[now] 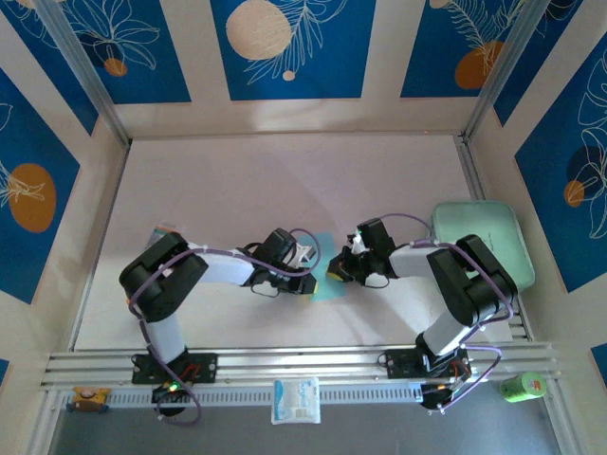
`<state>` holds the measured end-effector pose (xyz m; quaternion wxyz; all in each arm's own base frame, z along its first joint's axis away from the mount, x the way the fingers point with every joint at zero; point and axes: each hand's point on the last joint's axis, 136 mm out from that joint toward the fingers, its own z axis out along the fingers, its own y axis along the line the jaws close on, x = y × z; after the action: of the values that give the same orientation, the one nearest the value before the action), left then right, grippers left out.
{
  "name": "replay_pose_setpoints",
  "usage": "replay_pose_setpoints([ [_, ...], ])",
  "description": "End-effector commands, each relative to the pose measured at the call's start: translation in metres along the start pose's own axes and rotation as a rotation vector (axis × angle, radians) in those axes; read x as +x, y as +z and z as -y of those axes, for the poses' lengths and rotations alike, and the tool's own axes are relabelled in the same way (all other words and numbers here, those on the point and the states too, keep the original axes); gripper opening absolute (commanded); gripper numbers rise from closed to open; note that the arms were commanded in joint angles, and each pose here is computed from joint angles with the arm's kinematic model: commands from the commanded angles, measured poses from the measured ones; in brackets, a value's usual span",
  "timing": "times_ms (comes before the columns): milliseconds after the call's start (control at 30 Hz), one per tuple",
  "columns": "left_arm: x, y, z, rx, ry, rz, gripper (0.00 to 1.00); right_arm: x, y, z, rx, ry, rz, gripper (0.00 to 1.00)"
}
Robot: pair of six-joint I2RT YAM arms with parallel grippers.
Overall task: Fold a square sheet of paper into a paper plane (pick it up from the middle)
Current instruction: Fold the triangle a second time at the center of the table.
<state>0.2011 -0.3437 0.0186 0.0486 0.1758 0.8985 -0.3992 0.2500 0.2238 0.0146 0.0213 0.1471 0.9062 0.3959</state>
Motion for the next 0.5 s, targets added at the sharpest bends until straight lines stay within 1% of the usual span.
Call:
replay_pose_setpoints([
  [0,0.034,0.003,-0.041,-0.144,-0.072,-0.099,0.00,-0.019,-0.009,0.010,0.046,0.005,0.067,0.02],
  [133,0.032,0.002,-0.040,-0.142,-0.071,-0.093,0.00,-0.014,-0.016,-0.018,-0.024,-0.066,0.071,0.02],
  [233,0.030,0.002,-0.038,-0.139,-0.068,-0.087,0.00,-0.002,-0.013,-0.036,-0.048,-0.129,0.049,0.03],
  [333,0.028,0.001,-0.037,-0.137,-0.067,-0.083,0.00,0.007,-0.001,-0.036,-0.027,-0.142,0.016,0.03],
  [467,0.028,0.001,-0.036,-0.138,-0.067,-0.081,0.00,0.010,0.015,-0.019,0.022,-0.110,-0.020,0.02],
])
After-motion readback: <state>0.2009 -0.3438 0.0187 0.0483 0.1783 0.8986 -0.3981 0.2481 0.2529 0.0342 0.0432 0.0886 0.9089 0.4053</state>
